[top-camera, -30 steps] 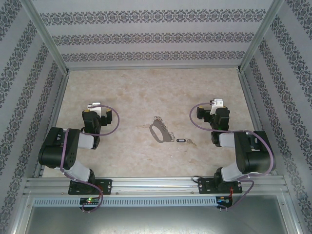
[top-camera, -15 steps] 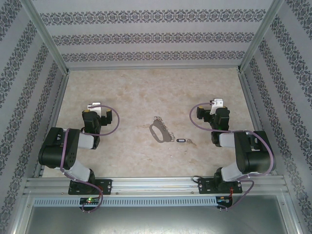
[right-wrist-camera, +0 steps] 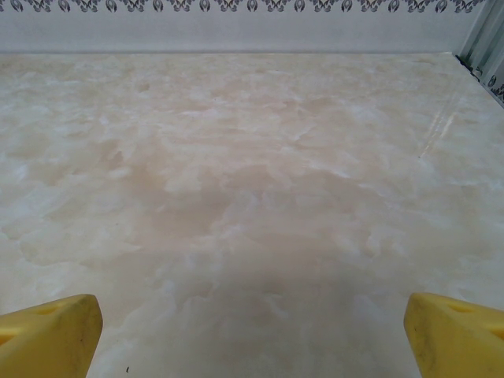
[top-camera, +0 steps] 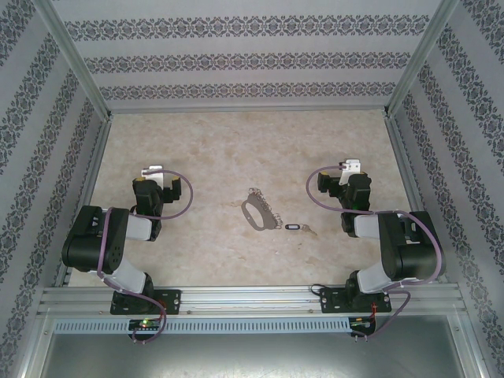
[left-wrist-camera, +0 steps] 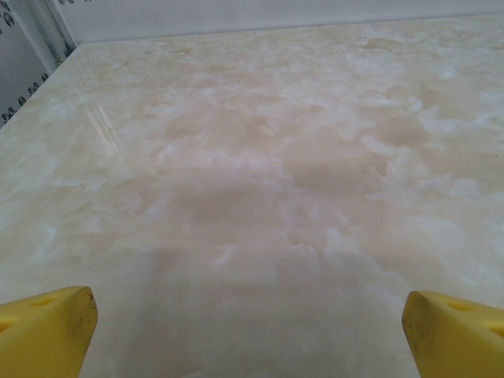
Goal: Put the keys on the keyring
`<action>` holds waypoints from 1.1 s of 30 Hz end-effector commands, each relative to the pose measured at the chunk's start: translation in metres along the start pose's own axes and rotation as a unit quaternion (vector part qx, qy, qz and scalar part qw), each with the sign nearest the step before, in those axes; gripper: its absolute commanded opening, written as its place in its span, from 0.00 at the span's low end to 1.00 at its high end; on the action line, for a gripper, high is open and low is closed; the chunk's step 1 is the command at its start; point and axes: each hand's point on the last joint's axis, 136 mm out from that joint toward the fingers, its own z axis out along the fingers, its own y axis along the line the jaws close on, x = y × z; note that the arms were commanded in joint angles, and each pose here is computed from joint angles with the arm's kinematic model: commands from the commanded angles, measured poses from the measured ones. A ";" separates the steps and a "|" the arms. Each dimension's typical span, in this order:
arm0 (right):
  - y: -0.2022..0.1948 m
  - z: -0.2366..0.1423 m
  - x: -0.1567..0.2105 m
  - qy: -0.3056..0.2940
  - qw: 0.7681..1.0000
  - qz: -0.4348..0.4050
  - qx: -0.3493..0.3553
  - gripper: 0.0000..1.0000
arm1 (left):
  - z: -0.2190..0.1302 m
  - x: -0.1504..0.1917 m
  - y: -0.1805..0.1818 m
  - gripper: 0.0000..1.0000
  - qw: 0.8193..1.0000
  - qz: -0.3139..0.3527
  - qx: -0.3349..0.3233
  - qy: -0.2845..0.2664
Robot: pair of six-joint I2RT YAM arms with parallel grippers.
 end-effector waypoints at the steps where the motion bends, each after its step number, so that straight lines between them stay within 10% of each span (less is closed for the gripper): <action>1: -0.002 0.003 -0.017 -0.021 1.000 0.003 -0.001 0.98 | 0.003 -0.017 -0.003 1.00 1.000 -0.012 0.006 -0.028; 19: 0.050 -0.080 -0.054 0.121 0.992 0.008 -0.033 0.98 | -0.073 -0.086 -0.059 1.00 0.993 -0.049 0.102 0.030; 33: 0.138 -0.159 0.002 0.277 0.937 0.075 -0.198 0.98 | -0.152 -0.041 -0.166 1.00 0.923 -0.126 0.314 0.186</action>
